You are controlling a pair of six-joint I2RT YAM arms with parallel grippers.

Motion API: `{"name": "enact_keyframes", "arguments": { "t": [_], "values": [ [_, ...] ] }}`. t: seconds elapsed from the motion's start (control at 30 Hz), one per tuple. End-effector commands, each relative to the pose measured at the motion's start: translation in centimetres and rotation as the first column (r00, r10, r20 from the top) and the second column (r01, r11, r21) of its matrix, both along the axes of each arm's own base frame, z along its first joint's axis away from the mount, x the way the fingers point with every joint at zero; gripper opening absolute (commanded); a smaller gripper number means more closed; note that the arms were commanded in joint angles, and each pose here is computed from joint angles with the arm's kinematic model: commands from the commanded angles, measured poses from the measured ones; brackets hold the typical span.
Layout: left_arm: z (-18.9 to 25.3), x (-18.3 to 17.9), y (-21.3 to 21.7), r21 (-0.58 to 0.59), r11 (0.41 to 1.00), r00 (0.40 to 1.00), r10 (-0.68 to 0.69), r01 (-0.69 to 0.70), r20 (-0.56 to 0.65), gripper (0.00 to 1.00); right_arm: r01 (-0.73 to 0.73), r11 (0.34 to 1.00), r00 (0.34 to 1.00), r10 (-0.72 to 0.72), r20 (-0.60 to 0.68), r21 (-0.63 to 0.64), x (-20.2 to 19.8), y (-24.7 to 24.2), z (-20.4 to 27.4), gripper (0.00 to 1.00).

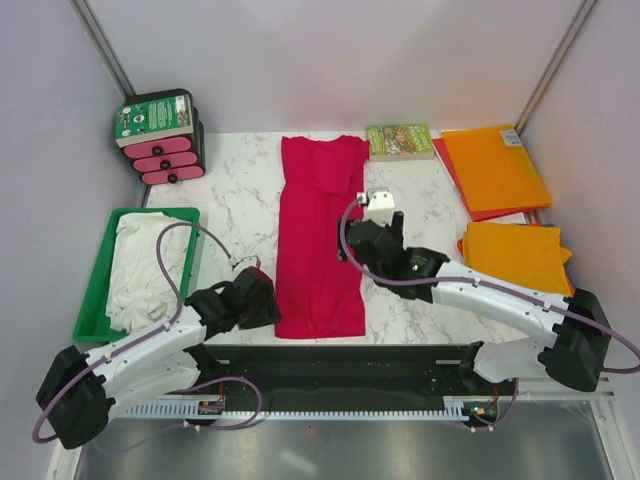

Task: Fold and stack the t-shirts
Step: Grab the bottom of the folded rectangular tshirt with both arms

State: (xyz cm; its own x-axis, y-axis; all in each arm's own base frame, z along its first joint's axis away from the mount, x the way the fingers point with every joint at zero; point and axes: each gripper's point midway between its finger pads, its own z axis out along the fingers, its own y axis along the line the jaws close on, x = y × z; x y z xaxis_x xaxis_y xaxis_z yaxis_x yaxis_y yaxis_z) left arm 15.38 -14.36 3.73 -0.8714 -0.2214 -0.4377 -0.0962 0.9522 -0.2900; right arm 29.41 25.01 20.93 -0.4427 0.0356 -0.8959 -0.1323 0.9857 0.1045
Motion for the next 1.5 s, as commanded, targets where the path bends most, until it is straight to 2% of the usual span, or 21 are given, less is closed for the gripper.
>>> {"name": "enact_keyframes", "arguments": {
  "t": [0.0, 0.13, 0.23, 0.43, 0.7, 0.9, 1.2, 1.27, 1.33, 1.4, 1.47],
  "values": [
    [-0.1, -1.5, -0.1, -0.039, 0.997, 0.998, 0.062, -0.062, -0.008, 0.60, 0.087, 0.993, 0.995, -0.091, -0.044, -0.074, -3.4, -3.1, -4.1, 0.96],
    [-0.6, -2.0, -0.4, -0.046, 0.997, 0.998, 0.057, -0.058, -0.010, 0.47, 0.066, 0.996, 0.995, -0.070, -0.064, -0.055, -6.1, -3.1, -5.8, 0.95],
    [-1.0, -1.9, -0.5, -0.035, 0.998, 0.998, 0.056, -0.056, -0.019, 0.43, 0.060, 0.996, 0.996, -0.064, -0.066, -0.059, -7.0, -2.8, -6.1, 0.94],
    [-1.2, -2.7, -1.1, -0.056, 0.998, 0.998, 0.037, -0.041, -0.058, 0.46, 0.057, 0.996, 0.994, -0.063, -0.087, -0.070, -7.9, -2.6, -7.1, 0.94],
    [-1.3, -2.6, -1.5, -0.055, 0.998, 0.999, 0.016, -0.019, -0.052, 0.50, 0.041, 0.997, 0.993, -0.049, -0.111, -0.071, -8.9, -1.9, -8.4, 0.94],
    [-1.5, -3.1, -2.0, -0.046, 0.999, 0.995, -0.006, 0.002, -0.095, 0.47, 0.039, 0.998, 0.990, -0.046, -0.131, -0.055, -9.5, -1.6, -8.4, 0.94],
    [-2.1, -3.6, -2.4, 0.000, 0.999, 0.985, -0.043, 0.044, -0.164, 0.38, 0.070, 0.997, 0.989, -0.072, -0.132, -0.026, -10.5, -2.4, -7.3, 0.93],
    [-2.1, -3.8, -2.5, 0.003, 0.999, 0.983, -0.048, 0.049, -0.175, 0.33, 0.078, 0.997, 0.987, -0.078, -0.138, -0.010, -10.7, -2.6, -7.2, 0.93],
    [-2.1, -3.9, -2.5, 0.005, 0.999, 0.982, -0.047, 0.049, -0.181, 0.20, 0.077, 0.997, 0.987, -0.077, -0.144, -0.006, -11.1, -2.7, -7.4, 0.93],
    [-2.1, -4.0, -2.5, 0.007, 0.999, 0.982, -0.047, 0.049, -0.184, 0.02, 0.077, 0.997, 0.985, -0.076, -0.154, 0.001, -11.5, -2.6, -7.7, 0.93],
    [-2.2, -4.0, -2.5, 0.007, 0.999, 0.982, -0.045, 0.047, -0.184, 0.02, 0.074, 0.997, 0.984, -0.073, -0.162, 0.001, -11.9, -2.6, -8.1, 0.93]
  ]
}}
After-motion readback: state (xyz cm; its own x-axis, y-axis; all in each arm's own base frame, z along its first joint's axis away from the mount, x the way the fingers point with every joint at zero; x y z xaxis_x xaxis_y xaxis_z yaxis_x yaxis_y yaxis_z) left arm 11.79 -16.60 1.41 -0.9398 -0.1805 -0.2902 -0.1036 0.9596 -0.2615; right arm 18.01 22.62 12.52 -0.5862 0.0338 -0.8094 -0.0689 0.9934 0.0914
